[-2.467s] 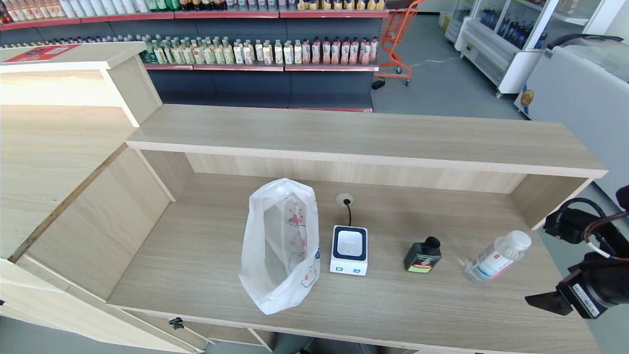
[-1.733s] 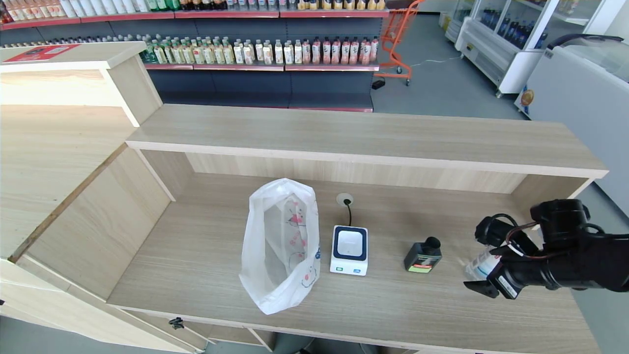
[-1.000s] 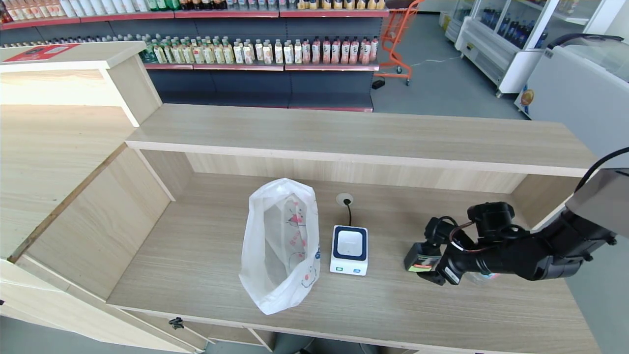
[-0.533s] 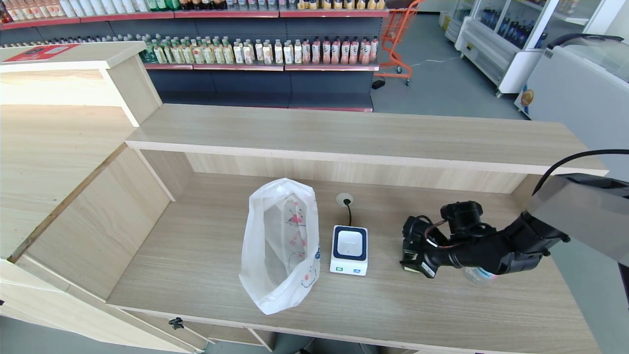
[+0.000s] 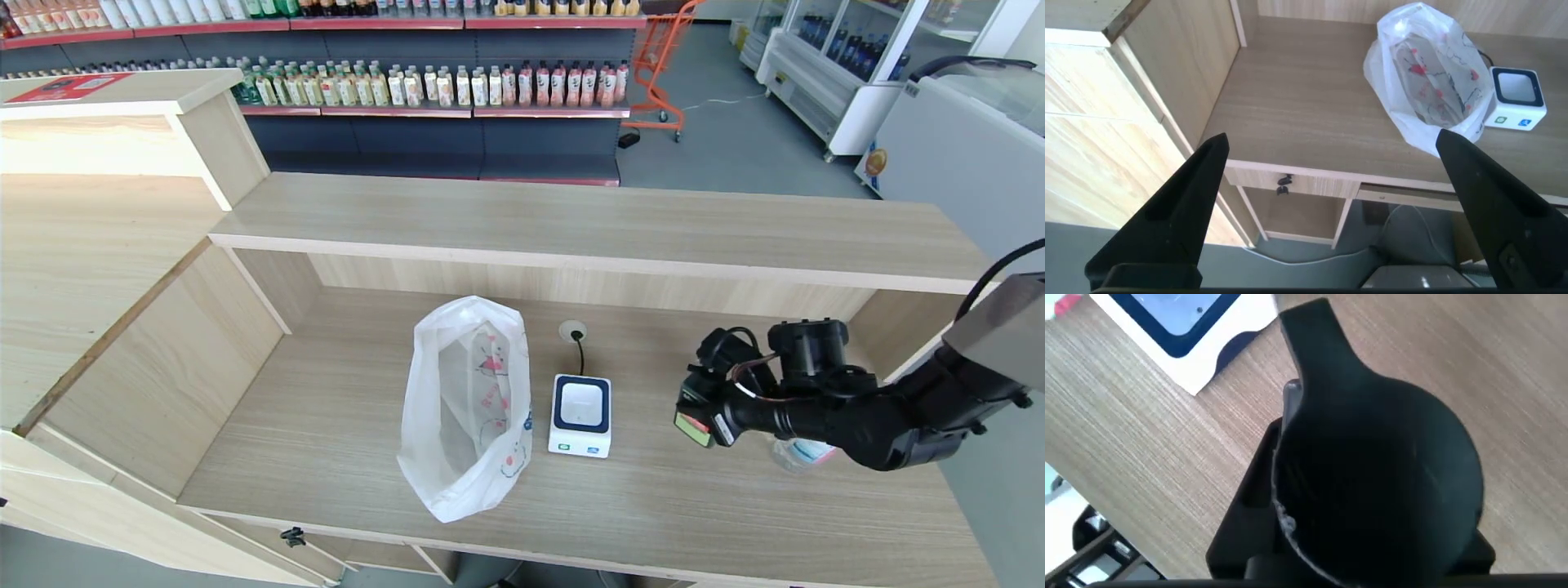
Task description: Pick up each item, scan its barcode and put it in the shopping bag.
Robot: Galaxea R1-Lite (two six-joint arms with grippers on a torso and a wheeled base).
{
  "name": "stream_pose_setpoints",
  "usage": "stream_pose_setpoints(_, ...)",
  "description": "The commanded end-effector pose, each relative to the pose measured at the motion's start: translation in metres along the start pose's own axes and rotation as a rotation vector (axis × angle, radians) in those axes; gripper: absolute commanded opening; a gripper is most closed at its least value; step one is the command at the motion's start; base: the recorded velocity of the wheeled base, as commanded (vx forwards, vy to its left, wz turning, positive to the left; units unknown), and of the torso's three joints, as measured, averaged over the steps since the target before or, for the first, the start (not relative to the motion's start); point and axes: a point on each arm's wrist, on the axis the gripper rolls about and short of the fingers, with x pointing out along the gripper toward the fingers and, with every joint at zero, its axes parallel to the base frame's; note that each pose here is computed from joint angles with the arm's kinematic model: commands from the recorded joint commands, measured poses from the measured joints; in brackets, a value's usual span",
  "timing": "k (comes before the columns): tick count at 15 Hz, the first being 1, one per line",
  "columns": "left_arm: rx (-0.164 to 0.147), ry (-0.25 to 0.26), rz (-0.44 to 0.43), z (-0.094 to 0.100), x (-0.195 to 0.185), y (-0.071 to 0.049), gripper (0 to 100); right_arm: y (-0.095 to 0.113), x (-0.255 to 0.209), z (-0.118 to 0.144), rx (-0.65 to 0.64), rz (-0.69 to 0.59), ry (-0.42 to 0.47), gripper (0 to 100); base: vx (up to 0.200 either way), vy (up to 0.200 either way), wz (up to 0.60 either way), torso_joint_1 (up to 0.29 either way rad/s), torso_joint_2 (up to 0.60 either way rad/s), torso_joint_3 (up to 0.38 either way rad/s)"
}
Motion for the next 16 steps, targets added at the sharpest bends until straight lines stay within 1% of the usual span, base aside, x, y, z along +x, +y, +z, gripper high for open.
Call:
stream_pose_setpoints(1,0.0,0.0,0.0,0.0,0.0,0.0,100,0.016,-0.109,0.025,0.068,-0.092,-0.162,0,0.0,0.0,0.0,0.0,0.0,0.0)
stream_pose_setpoints(2,0.0,0.0,0.0,0.0,0.0,0.0,100,0.027,-0.126,0.022,0.022,-0.099,-0.183,0,0.0,0.0,0.0,0.0,0.0,0.0)
stream_pose_setpoints(3,0.0,0.0,0.0,0.0,0.0,0.0,100,0.044,-0.153,0.023,-0.138,-0.1,-0.21,0,0.0,0.0,0.0,0.0,0.0,0.0)
stream_pose_setpoints(4,0.0,0.0,0.0,0.0,0.0,0.0,100,0.051,-0.16,0.03,-0.273,-0.09,-0.218,0,0.0,0.0,0.0,0.0,0.0,0.0)
stream_pose_setpoints(5,0.0,0.0,0.0,0.0,0.0,0.0,100,0.052,-0.167,0.034,-0.46,-0.124,-0.24,0,0.0,0.0,0.0,0.0,0.0,0.0)
stream_pose_setpoints(6,0.0,0.0,0.0,0.0,0.0,0.0,100,0.048,-0.171,0.038,-0.605,-0.18,-0.274,0,0.0,0.0,0.0,0.0,0.0,0.0)
stream_pose_setpoints(7,0.0,0.0,0.0,0.0,0.0,0.0,100,0.044,-0.174,0.04,-0.722,-0.179,-0.332,0,0.0,0.0,0.0,0.0,0.0,0.0)
stream_pose_setpoints(8,0.0,0.0,-0.002,0.0,0.0,0.0,100,0.048,-0.173,0.041,-0.896,-0.091,-0.433,0,0.0,0.0,0.0,0.0,0.0,0.0)
stream_pose_setpoints(9,0.0,0.0,0.0,0.0,0.0,0.0,100,0.054,-0.171,0.04,-1.136,-0.033,-0.531,0,0.0,0.0,0.0,0.0,0.0,0.0)
stream_pose_setpoints(10,0.0,0.0,0.0,0.0,0.0,0.0,100,0.059,-0.166,0.039,-1.274,0.009,-0.599,0,0.0,0.0,0.0,0.0,0.0,0.0)
stream_pose_setpoints(11,0.0,0.0,0.0,0.0,0.0,0.0,100,0.073,-0.151,0.037,-1.516,0.109,-0.815,0,0.0,0.0,0.0,0.0,0.0,0.0)
stream_pose_setpoints(12,0.0,0.0,0.0,0.0,0.0,0.0,100,0.079,-0.142,0.033,-1.546,0.151,-0.833,0,0.0,0.0,0.0,0.0,0.0,0.0)
stream_pose_setpoints(13,0.0,0.0,0.0,0.0,0.0,0.0,100,0.095,-0.124,0.023,-1.63,0.254,-0.863,0,0.0,0.0,0.0,0.0,0.0,0.0)
stream_pose_setpoints(14,0.0,0.0,0.0,0.0,0.0,0.0,100,0.102,-0.118,0.02,-1.66,0.291,-0.885,0,0.0,0.0,0.0,0.0,0.0,0.0)
stream_pose_setpoints(15,0.0,0.0,0.0,0.0,0.0,0.0,100,0.122,-0.11,0.024,-1.847,0.279,-1.027,0,0.0,0.0,0.0,0.0,0.0,0.0)
stream_pose_setpoints(16,0.0,0.0,0.0,0.0,0.0,0.0,100,0.14,-0.108,0.025,-1.881,0.323,-1.115,0,0.0,0.0,0.0,0.0,0.0,0.0)
